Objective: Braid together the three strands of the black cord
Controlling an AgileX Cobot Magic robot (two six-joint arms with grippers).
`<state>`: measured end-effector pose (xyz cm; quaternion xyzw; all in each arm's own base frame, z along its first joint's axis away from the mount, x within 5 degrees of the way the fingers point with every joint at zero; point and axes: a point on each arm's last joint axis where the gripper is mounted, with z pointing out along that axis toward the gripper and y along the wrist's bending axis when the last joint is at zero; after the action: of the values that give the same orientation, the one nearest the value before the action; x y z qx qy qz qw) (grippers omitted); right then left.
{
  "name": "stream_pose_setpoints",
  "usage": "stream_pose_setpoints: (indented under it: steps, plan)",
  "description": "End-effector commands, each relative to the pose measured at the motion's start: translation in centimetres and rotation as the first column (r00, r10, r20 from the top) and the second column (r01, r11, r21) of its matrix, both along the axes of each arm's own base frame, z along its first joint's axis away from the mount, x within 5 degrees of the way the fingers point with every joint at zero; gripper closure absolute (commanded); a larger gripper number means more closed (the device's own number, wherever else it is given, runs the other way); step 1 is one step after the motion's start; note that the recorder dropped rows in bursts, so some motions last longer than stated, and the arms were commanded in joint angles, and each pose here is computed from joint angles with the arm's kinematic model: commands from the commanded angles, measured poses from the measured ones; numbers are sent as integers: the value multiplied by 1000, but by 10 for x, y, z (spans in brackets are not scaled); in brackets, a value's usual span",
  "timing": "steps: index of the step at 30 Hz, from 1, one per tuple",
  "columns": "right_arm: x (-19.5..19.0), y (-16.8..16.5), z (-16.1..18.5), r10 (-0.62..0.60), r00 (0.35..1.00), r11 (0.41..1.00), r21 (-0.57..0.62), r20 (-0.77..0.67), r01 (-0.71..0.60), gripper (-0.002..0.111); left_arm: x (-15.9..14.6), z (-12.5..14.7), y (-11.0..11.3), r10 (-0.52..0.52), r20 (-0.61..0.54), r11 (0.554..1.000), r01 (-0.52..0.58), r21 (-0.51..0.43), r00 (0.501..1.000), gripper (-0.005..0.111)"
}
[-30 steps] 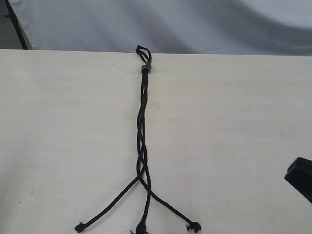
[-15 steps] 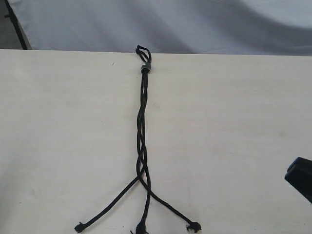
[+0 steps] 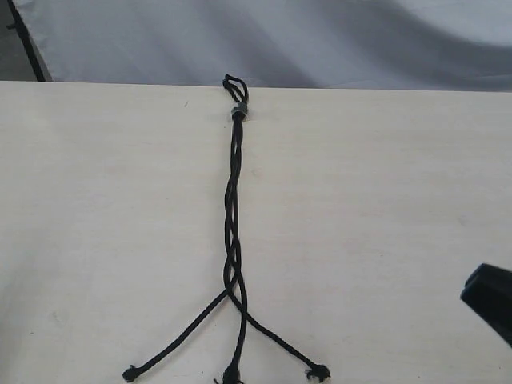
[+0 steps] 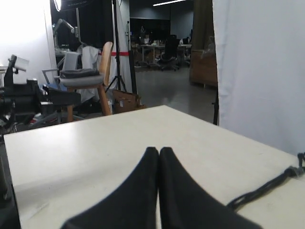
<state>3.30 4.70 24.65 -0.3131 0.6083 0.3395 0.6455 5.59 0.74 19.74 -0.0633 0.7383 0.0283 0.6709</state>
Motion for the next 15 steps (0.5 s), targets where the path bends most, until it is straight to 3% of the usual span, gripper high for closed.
stream_pose_setpoints:
  steps: [1, 15]
  plan:
    - [3, 4, -38, -3, 999, 997, -74, -48, -1, 108, 0, -1, 0, 1, 1, 1000, -1, -20, 1000, 106]
    - [4, 3, -45, -37, 995, 995, -94, -92, 28, 108, 0, -1, 0, 1, 1, 1000, -1, -20, 1000, 106]
